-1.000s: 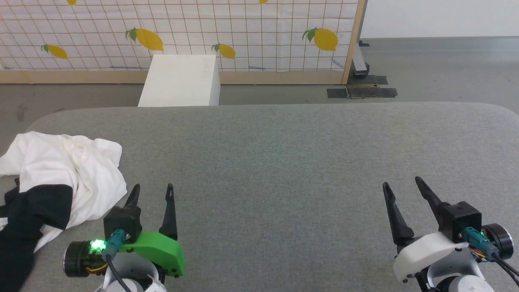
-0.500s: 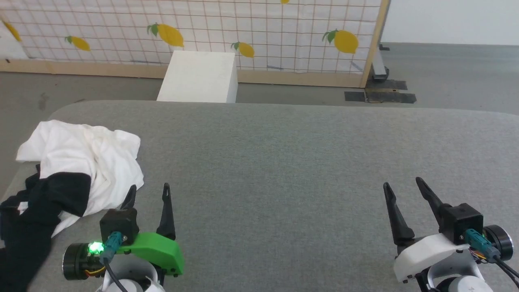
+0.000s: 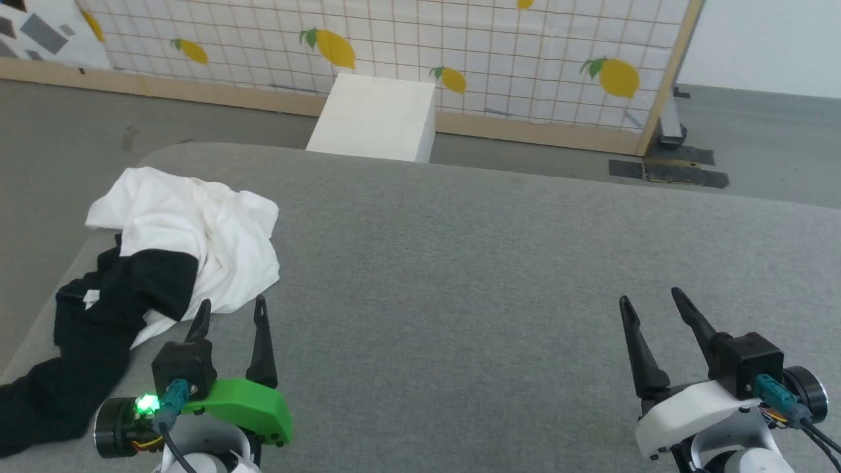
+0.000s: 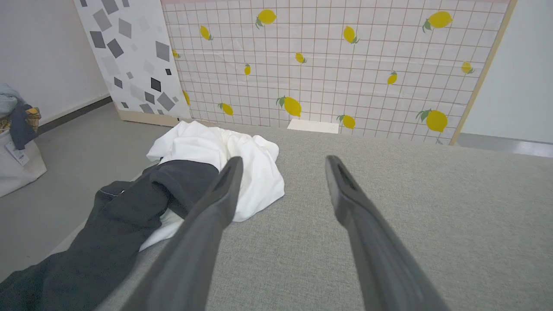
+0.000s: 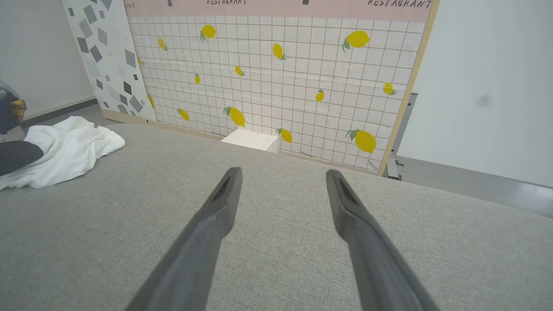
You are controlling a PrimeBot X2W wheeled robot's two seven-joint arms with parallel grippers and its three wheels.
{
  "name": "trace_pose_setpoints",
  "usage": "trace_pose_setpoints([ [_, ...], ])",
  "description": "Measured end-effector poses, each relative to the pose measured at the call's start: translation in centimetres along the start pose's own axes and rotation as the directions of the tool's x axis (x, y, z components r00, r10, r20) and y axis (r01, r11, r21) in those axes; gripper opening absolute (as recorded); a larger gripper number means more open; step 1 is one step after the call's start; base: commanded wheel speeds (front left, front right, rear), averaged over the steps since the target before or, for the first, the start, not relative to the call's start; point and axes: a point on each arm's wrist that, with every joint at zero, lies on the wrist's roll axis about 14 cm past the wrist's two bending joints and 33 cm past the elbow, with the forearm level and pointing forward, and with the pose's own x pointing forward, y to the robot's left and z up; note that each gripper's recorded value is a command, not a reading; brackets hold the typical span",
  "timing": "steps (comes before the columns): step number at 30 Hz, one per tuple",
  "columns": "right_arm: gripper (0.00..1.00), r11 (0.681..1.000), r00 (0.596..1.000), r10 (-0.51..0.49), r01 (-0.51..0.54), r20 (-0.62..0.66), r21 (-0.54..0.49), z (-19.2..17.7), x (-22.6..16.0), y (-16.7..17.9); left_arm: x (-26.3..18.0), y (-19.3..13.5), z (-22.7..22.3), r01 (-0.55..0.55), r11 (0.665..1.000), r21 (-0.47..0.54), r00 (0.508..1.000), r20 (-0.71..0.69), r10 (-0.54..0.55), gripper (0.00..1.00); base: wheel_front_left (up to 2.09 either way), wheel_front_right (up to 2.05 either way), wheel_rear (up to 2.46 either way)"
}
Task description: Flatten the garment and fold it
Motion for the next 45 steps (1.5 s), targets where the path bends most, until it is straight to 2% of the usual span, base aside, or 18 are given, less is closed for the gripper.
trace_pose_setpoints([
  [27, 1.00, 0.988, 0.989, 0.150, -0.150, 0.018, 0.023, -0.3, 2.5, 4.9, -3.3, 5.7, -0.3, -0.194, 0.981, -0.028, 0.981, 0.015, 0.194, 1.00, 0.00, 0.00, 0.00],
  [45, 1.00, 0.970, 0.970, 0.242, -0.243, 0.036, 0.027, -0.3, 3.9, 8.0, -5.7, 9.0, -0.8, -0.311, 0.949, -0.044, 0.950, 0.015, 0.312, 1.00, 0.00, 0.00, 0.00],
])
